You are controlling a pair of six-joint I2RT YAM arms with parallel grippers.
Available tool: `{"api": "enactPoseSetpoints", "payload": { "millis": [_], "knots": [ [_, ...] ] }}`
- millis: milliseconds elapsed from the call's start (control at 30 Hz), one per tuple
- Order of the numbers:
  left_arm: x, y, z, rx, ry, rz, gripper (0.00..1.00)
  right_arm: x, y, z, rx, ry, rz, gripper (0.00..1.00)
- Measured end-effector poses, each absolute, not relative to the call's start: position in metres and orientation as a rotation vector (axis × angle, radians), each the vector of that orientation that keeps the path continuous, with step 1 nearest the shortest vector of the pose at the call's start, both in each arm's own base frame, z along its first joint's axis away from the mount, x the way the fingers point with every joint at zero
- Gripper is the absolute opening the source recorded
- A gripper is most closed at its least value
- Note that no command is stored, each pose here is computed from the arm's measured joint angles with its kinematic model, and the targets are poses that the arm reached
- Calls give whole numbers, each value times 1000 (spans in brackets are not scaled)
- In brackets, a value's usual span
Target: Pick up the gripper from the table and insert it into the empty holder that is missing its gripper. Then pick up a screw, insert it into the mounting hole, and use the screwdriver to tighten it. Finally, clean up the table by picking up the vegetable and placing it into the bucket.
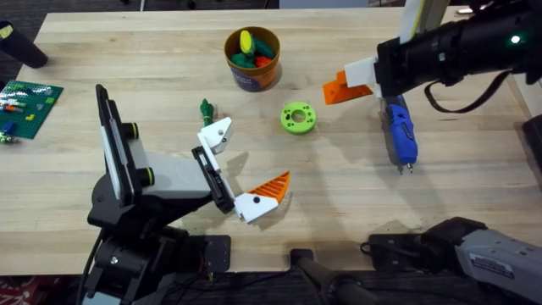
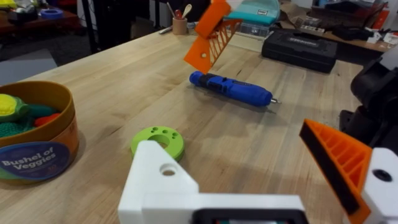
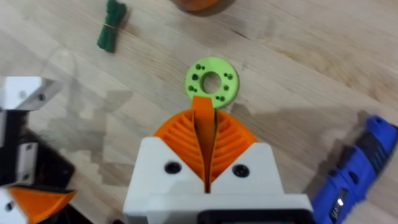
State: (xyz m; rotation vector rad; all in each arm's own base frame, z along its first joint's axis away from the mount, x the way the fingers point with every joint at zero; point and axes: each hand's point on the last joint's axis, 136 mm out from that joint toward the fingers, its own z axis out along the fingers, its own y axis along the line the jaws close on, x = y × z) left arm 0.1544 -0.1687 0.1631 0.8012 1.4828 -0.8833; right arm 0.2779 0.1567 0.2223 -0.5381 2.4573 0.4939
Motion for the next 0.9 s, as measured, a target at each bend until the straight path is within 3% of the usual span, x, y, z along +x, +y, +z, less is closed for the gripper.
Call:
{"api": "enactPoseSetpoints", "payload": {
  "millis": [567, 900],
  "knots": [
    [154, -169, 163, 801, 1484, -884, 984, 248, 196, 233, -569, 2454, 922, 21],
    [154, -169, 163, 801, 1484, -884, 984, 231, 220, 202, -633, 2312, 1328, 21]
  ]
}}
